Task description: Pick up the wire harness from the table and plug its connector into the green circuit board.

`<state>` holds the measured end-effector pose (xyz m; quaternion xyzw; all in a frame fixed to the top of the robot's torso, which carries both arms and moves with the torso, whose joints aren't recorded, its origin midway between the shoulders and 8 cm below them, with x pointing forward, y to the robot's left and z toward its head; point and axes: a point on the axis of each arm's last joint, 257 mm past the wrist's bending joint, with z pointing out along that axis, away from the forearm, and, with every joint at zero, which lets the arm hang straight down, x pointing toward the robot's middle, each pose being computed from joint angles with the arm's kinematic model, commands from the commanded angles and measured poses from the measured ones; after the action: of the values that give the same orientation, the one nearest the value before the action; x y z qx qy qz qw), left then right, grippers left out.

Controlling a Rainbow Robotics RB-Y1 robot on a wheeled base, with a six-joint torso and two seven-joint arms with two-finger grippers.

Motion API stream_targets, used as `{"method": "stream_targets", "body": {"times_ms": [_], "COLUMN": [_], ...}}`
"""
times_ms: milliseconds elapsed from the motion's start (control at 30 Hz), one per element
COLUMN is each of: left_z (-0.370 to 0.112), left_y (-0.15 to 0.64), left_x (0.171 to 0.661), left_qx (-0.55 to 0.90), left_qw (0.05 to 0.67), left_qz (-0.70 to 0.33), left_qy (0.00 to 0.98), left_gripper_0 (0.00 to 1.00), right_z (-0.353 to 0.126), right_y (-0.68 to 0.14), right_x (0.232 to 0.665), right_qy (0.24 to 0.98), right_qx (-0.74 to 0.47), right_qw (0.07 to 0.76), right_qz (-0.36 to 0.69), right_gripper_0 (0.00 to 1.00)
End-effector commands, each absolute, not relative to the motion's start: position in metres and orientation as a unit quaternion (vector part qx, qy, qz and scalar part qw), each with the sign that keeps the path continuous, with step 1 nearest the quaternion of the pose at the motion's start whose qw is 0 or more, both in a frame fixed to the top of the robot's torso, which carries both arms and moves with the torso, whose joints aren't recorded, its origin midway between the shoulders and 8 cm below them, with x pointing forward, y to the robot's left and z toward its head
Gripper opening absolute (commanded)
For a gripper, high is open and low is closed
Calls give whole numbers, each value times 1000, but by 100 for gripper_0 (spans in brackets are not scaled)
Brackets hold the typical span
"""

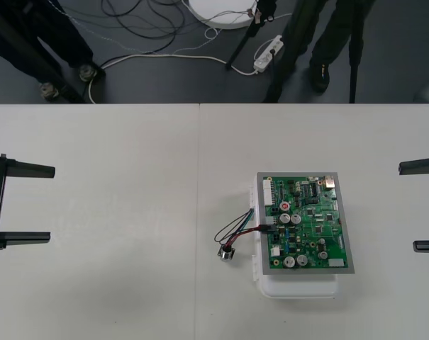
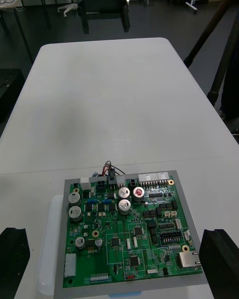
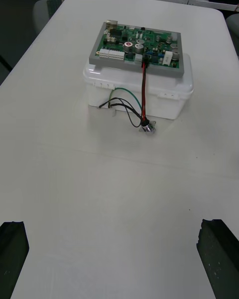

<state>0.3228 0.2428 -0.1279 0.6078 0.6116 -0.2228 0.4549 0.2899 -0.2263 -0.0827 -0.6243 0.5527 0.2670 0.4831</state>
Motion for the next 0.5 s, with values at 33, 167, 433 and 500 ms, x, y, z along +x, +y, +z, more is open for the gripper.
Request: {"method": "stream_targets", "body": {"times_ms": [33,167,433,500], "left_z": [-135,-135,-135,-135], "left_y": [246,246,246,246], "left_x": [313,313,313,313], "left_qx": [624,624,624,624], "left_qw": [451,451,451,451], "left_qz": [-219,-219,-219,-219], "left_qy": [599,599,599,599], "left_gripper_0": [100,100,100,100], "right_z": [-79,-79,-79,-79], "right_y": [-227,-227,-227,-227], "right_x": [286,286,286,286], "right_qy": [558,558,558,558], "right_qx": [-618,-618,-618,-618], "right_qw": [481,481,481,481], "right_qz": [276,276,276,276], "right_gripper_0": [100,100,100,100]}}
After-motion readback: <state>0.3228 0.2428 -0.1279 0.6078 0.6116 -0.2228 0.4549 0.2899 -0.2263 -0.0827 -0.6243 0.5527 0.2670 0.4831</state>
